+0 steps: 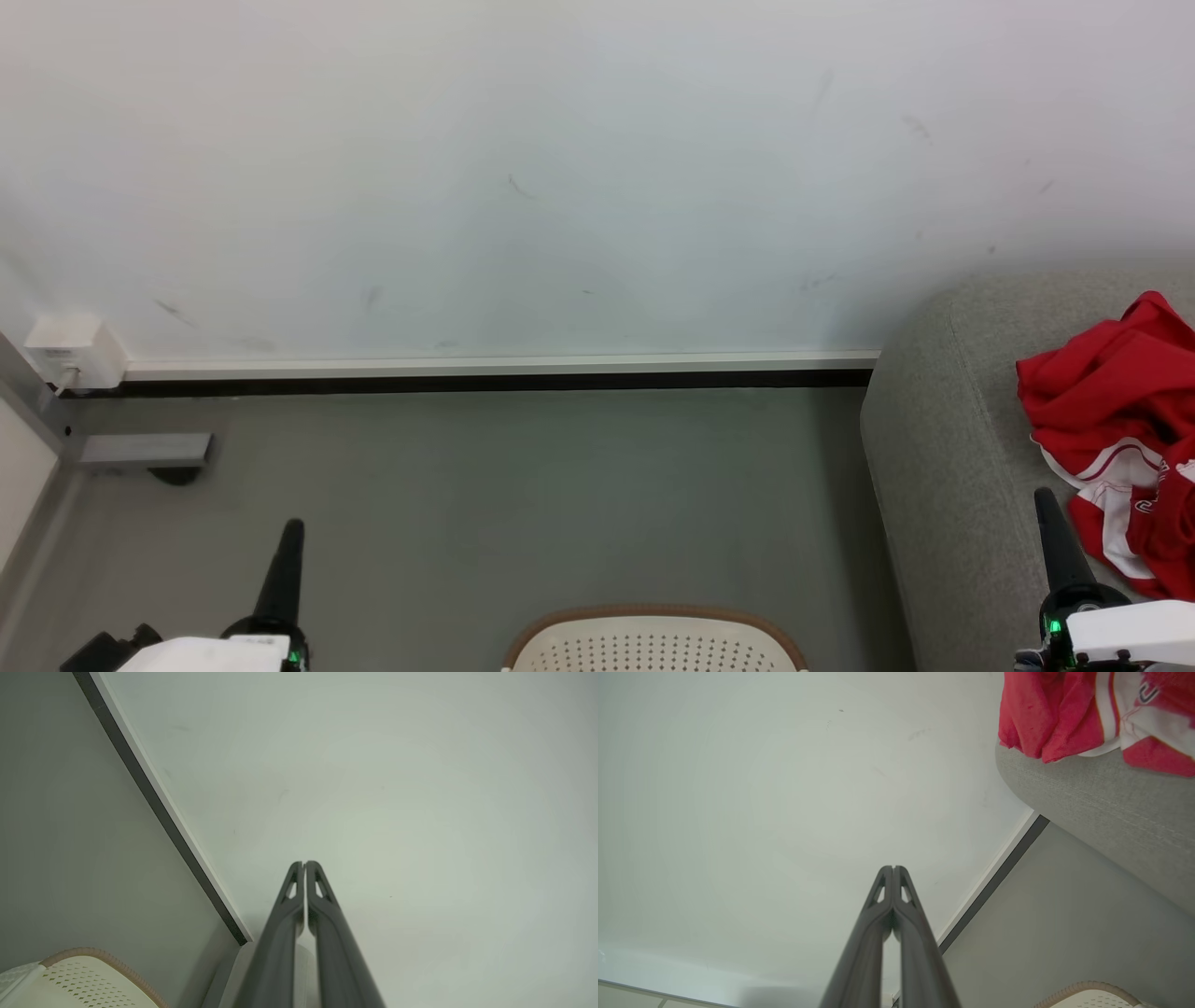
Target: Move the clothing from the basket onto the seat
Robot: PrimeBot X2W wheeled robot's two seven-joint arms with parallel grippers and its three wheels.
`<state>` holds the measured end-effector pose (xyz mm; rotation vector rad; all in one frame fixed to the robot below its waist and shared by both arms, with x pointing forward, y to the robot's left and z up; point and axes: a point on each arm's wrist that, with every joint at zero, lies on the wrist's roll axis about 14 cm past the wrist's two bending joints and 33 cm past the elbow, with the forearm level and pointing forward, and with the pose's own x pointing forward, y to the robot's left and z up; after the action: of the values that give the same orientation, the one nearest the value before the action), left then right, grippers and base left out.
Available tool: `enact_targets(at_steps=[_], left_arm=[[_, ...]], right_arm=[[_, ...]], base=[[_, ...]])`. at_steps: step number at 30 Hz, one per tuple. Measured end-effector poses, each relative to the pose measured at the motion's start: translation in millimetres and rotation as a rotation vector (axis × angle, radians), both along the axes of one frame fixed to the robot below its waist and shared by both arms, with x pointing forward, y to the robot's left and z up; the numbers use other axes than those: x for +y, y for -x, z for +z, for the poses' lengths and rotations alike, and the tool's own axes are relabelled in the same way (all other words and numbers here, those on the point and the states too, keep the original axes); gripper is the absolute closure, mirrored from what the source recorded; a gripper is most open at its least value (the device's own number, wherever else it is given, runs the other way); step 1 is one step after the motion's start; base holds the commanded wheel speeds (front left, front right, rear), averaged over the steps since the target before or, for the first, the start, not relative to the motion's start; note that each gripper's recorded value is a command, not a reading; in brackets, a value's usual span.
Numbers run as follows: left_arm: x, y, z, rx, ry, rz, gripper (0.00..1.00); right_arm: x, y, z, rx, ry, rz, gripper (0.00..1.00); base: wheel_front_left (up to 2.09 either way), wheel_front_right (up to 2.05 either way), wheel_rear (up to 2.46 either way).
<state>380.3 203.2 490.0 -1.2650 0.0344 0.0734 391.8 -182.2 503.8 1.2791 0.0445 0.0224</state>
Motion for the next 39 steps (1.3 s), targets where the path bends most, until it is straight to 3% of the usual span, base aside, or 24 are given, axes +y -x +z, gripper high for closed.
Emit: enact_targets(at_steps=[39], left_arm=[[-4.1, -7.1, 12.8, -0.054, 0.294, -0.026, 1.0]], right_arm=[[-17.1, 1.4, 4.0, -0.014, -0.279, -0.042, 1.0]], base=[[0.0, 0.0, 0.0]])
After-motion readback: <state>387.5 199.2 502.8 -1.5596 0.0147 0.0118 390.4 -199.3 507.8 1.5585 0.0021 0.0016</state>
